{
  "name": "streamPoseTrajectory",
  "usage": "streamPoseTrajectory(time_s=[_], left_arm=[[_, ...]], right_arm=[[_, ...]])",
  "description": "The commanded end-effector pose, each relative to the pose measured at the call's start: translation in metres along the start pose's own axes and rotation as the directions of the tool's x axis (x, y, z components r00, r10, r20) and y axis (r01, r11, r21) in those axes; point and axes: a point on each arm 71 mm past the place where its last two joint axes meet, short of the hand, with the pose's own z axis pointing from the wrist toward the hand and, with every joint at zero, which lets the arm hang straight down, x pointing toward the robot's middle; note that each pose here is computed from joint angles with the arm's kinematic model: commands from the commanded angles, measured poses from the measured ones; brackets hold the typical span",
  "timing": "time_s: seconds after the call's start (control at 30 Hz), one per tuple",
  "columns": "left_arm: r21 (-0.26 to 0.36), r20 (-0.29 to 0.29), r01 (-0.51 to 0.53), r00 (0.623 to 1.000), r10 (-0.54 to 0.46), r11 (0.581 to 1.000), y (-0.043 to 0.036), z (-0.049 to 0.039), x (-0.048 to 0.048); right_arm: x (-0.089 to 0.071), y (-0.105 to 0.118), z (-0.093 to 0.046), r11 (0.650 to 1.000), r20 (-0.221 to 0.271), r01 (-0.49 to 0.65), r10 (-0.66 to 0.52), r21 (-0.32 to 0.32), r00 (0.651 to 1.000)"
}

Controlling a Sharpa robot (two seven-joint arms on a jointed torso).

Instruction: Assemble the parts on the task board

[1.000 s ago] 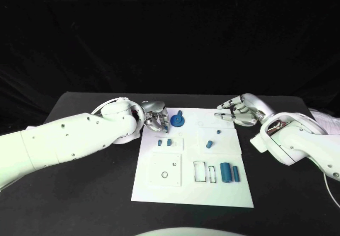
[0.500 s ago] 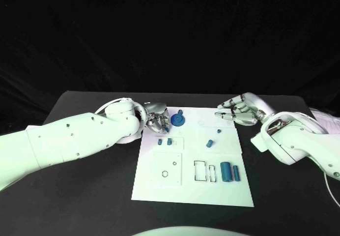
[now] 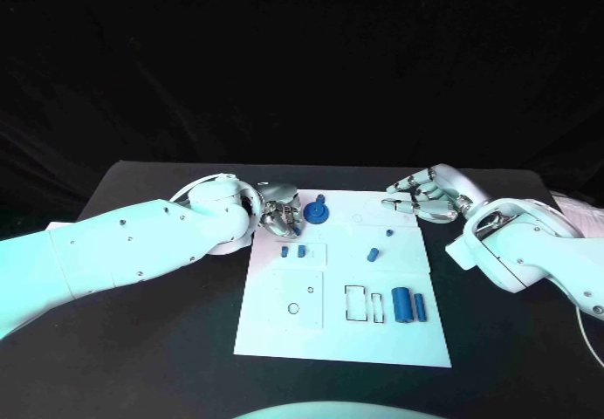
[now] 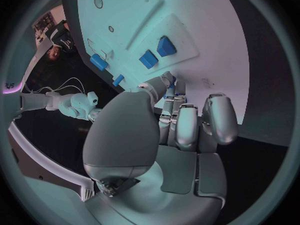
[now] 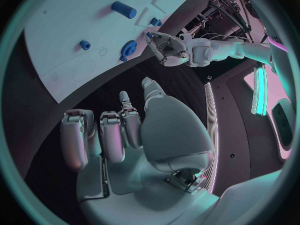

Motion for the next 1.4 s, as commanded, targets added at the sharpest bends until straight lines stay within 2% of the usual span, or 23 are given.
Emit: streamPoseTrajectory(time_s=[0.03,0.23,0.6,1.1,1.27,1.4], left_arm=[[-0.003,-0.029,-0.011,1.0,0.011,1.0,-0.0001,0.0006,0.0033],[-0.016,-0.041,-0.014,0.999,0.013,1.0,0.0025,0.0022,0.0048],[-0.025,-0.06,-0.015,0.998,0.014,1.0,0.0026,0.0043,0.0085],[-0.053,-0.059,-0.013,0.998,0.01,0.999,0.0079,0.0029,0.0087],[-0.058,-0.043,-0.009,0.999,0.006,0.998,0.0104,0.001,0.0072],[-0.049,0.0,0.012,1.0,-0.012,0.999,0.0138,-0.0027,0.0036]], right_arm=[[0.002,0.001,0.0,1.0,-0.013,0.003,-0.003,-0.009,1.0],[0.002,0.001,0.0,1.0,-0.015,0.003,-0.003,-0.008,1.0],[0.003,0.001,0.0,1.0,-0.017,0.002,-0.003,-0.008,1.0],[0.002,-0.001,0.0,1.0,-0.019,0.004,-0.004,-0.001,1.0],[0.002,-0.003,0.0,1.0,-0.026,0.007,-0.007,0.012,1.0],[0.002,-0.006,0.0,0.999,-0.042,0.036,-0.035,0.023,0.999]])
